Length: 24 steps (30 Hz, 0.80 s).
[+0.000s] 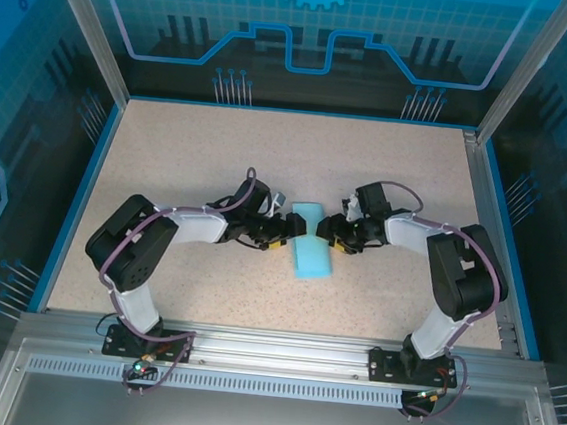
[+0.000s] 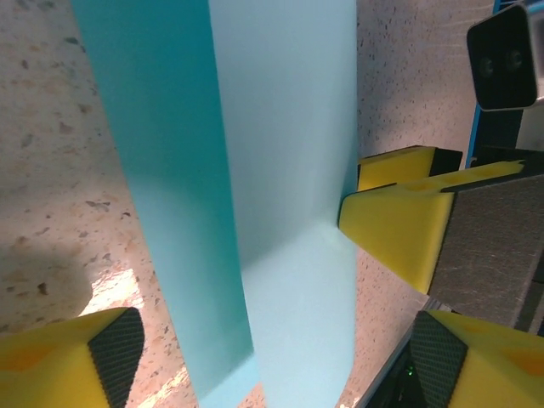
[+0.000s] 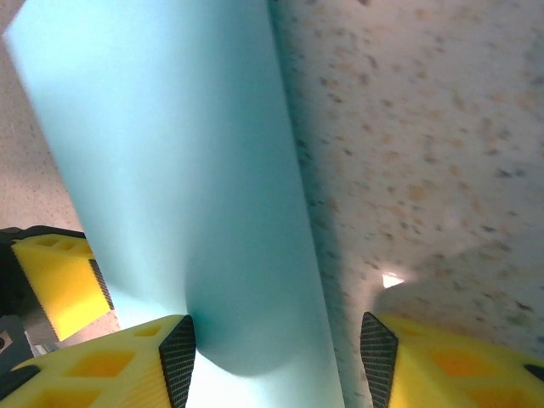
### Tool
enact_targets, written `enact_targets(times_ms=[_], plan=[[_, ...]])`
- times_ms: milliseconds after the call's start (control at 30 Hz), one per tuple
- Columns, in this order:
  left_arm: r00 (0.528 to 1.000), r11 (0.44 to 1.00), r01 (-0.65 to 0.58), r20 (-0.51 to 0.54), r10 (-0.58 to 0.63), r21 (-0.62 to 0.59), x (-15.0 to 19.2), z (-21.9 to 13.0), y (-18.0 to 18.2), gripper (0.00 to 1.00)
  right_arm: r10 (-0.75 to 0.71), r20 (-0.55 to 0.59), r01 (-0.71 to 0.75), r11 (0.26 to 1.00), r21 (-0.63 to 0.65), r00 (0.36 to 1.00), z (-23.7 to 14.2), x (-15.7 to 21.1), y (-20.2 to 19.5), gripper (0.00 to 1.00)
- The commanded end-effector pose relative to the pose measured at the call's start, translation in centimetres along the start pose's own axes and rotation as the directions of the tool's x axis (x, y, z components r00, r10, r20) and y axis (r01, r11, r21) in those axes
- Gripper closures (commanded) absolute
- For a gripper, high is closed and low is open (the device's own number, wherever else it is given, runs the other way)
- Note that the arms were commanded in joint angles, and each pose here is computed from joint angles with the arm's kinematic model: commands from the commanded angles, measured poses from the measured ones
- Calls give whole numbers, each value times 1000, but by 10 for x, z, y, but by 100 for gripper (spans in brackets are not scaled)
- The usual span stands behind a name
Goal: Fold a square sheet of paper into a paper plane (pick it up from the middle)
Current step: Fold the square sheet of paper in half at the center of the table.
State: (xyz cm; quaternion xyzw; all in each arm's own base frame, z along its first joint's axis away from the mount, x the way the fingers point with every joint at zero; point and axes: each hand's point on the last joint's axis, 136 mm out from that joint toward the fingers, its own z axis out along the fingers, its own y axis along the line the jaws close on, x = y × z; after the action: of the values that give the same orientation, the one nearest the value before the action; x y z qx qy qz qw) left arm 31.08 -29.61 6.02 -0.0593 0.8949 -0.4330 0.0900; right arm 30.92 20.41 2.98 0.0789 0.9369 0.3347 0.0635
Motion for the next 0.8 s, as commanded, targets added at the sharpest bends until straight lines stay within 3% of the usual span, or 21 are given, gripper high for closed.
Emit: enact_targets(times_ms=[0,167,367,667,767], plan=[[1000,1000,-11,-15,12,25,-1,8,-14,22,-7,-9,7,1000,-26,1000,-5,3,0,43],[999,999,-20,-44,21,29,3,19,-21,37,-7,-18,7,999,-38,1000,-4,4,1,43],[998,1000,-13,-53,14,26,5,25,-18,41,-1,-23,-1,999,-54,1000,-3,5,2,42],[999,1000,-11,-42,12,17,1,27,-17,64,8,-20,-9,999,-51,1000,-2,5,0,42],[999,1000,-18,-35,18,15,0,25,-18,58,13,-24,-14,999,-45,1000,-1,7,-2,42]])
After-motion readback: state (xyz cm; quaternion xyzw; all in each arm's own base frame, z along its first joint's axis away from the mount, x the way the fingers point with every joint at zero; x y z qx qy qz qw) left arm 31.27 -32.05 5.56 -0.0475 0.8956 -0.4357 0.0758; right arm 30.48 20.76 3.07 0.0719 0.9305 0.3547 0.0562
